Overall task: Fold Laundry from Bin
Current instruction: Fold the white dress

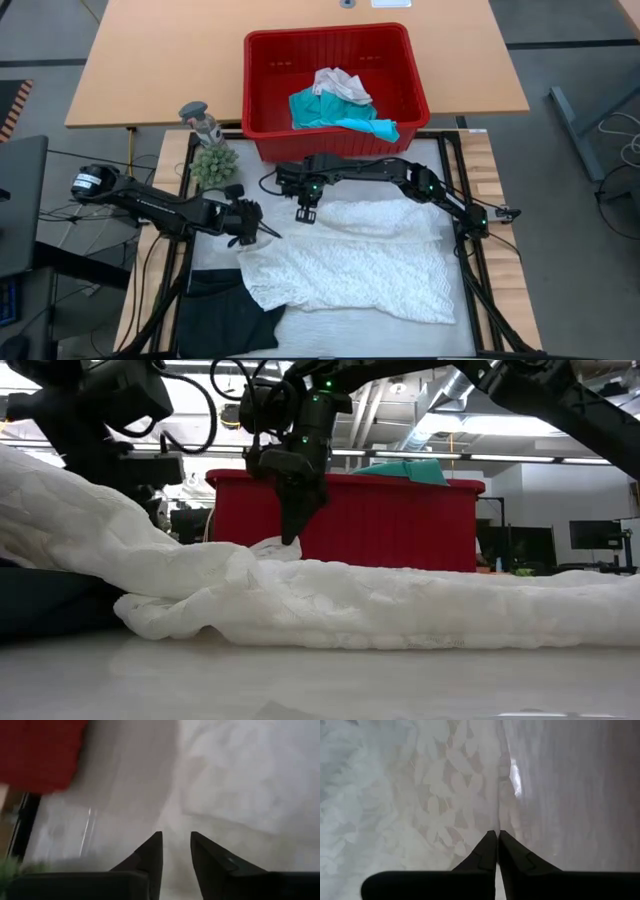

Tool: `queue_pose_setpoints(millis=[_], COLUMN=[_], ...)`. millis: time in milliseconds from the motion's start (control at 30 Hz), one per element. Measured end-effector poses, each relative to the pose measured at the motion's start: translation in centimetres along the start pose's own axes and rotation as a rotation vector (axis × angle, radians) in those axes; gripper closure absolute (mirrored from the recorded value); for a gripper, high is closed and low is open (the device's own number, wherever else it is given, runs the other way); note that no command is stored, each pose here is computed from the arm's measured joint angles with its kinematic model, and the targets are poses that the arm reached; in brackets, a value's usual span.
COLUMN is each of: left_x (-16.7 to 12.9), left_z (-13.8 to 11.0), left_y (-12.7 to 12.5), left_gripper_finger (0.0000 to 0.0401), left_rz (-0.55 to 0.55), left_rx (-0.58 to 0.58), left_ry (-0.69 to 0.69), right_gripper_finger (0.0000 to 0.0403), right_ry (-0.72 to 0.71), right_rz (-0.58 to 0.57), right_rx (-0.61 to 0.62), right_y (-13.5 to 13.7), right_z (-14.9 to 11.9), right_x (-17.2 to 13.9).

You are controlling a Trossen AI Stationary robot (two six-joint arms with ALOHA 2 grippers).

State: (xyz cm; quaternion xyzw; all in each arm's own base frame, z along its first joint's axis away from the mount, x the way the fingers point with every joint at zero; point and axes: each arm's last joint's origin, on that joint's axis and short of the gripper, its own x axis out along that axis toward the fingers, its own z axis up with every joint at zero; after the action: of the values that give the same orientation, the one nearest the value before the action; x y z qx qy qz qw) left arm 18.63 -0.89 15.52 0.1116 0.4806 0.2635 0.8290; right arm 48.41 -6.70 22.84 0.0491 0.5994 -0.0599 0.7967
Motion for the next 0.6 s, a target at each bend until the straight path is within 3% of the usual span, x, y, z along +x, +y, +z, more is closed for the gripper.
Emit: queue_pose_setpoints(millis=[200,367,467,600], left_x=[-0.7,-2.1,-1.7,-0.8], left_z=[0.1,1.8,1.3,0.0], left_y=[0.2,-0.6,-1.5,-2.0], left_gripper_finger=[0.0303,0.0311,0.0317,0.0328], left_rz=[-0.040,-0.168,-0.259,-0.290], left_rx=[-0.229,-0.406,-0.463,-0.519], left_ry=[-0.028,-0.281,-0.377,-0.373], right_gripper_finger=[0.0339,0.0331,0.0331,0.0330], right_ry=[-0.001,-0.001,-0.001,0.004], right_rz=[0.000,0.000,0.016,0.046], right_rx=[0.001,0.001,0.001,-0.002], right_y=[0.0,0.0,0.0,0.2], right_z=[0.0,0.0,0.0,0.0], right_x=[0.0,0.0,0.0,0.4])
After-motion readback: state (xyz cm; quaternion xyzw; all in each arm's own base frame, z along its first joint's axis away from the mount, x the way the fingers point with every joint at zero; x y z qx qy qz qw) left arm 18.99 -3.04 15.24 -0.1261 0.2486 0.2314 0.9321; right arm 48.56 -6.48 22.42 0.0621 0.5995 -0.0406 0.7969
